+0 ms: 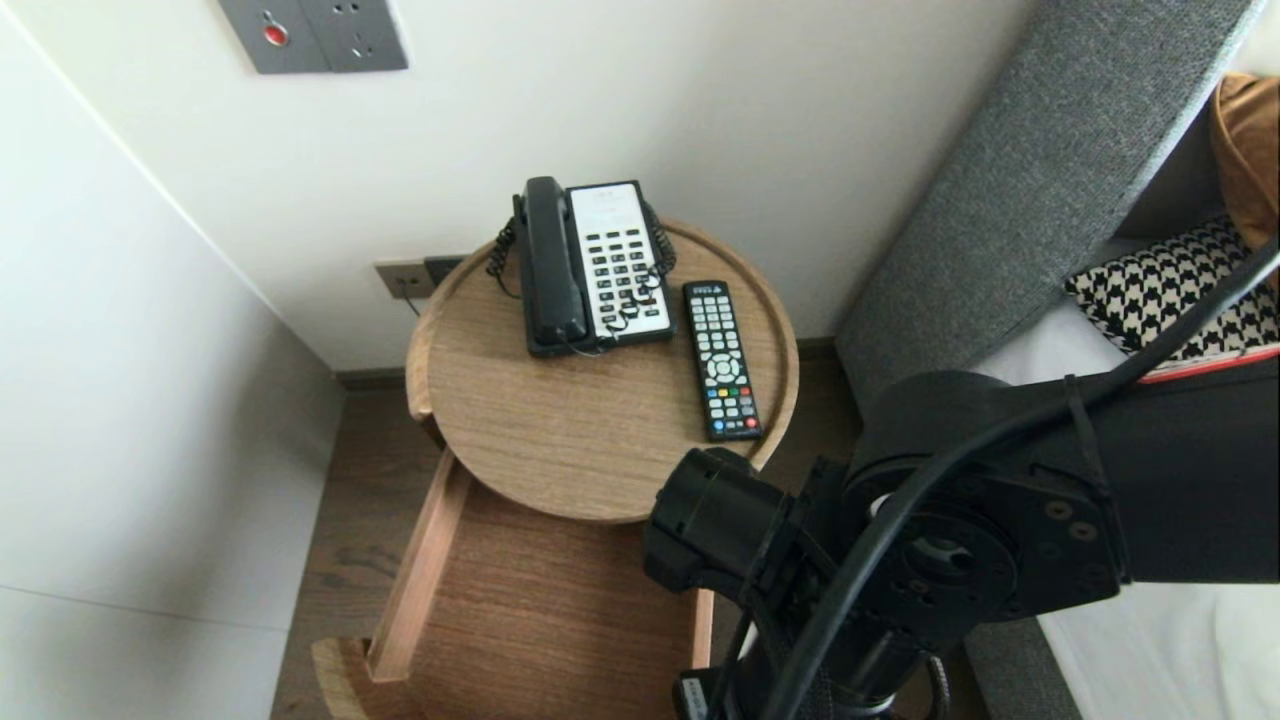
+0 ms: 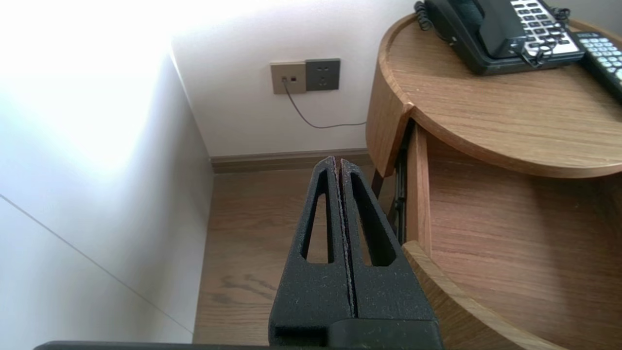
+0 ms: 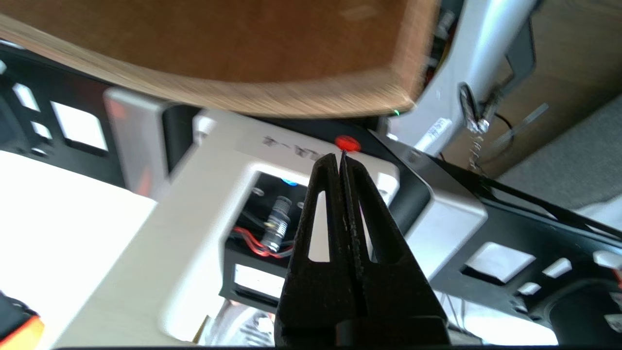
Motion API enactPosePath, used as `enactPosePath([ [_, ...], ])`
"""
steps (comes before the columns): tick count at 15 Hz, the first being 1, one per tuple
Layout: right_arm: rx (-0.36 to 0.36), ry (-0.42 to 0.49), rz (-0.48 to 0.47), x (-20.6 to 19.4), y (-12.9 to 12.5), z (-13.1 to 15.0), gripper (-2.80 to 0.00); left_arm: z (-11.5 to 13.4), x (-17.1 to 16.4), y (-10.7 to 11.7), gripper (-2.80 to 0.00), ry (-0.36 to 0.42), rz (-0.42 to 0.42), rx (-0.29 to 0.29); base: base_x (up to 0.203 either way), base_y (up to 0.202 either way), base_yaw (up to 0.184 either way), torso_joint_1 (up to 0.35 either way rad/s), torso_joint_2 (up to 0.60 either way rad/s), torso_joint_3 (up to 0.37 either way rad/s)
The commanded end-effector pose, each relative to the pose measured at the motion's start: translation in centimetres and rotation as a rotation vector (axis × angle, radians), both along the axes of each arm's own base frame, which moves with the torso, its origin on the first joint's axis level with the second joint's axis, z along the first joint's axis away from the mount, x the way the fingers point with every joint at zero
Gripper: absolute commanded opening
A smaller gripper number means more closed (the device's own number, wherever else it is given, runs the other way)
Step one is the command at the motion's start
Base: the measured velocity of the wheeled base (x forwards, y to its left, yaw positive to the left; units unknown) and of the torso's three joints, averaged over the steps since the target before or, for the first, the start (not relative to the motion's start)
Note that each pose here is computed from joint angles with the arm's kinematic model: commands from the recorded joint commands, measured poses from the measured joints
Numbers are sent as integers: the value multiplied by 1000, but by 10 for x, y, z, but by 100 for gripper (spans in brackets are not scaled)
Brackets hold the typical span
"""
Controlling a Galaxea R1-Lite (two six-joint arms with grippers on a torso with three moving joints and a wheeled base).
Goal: Close the nightstand drawer
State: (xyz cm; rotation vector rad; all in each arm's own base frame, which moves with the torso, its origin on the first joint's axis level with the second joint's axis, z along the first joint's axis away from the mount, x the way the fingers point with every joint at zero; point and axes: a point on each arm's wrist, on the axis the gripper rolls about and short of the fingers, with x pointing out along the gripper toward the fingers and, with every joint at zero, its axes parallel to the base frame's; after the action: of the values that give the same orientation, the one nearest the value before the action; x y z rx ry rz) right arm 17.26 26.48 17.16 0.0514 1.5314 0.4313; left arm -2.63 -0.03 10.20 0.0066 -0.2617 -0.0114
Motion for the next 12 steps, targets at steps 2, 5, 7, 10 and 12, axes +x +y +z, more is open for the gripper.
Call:
enactPosePath([
  [2, -15, 15, 2, -5, -8, -9, -280, -11, 4, 0, -280, 35, 0, 0, 0, 0, 0, 0, 0, 0],
  [5, -32, 21, 33, -8, -8, -20, -280, -11, 4, 0, -280, 35, 0, 0, 0, 0, 0, 0, 0, 0],
  [7, -31, 20, 40, -7, -6, -22, -280, -11, 4, 0, -280, 35, 0, 0, 0, 0, 0, 0, 0, 0],
  [10, -42, 28, 47, -5, 1, -31, -280, -11, 4, 0, -280, 35, 0, 0, 0, 0, 0, 0, 0, 0],
  [12, -39, 26, 46, -2, 4, -35, -280, -11, 4, 0, -280, 35, 0, 0, 0, 0, 0, 0, 0, 0],
])
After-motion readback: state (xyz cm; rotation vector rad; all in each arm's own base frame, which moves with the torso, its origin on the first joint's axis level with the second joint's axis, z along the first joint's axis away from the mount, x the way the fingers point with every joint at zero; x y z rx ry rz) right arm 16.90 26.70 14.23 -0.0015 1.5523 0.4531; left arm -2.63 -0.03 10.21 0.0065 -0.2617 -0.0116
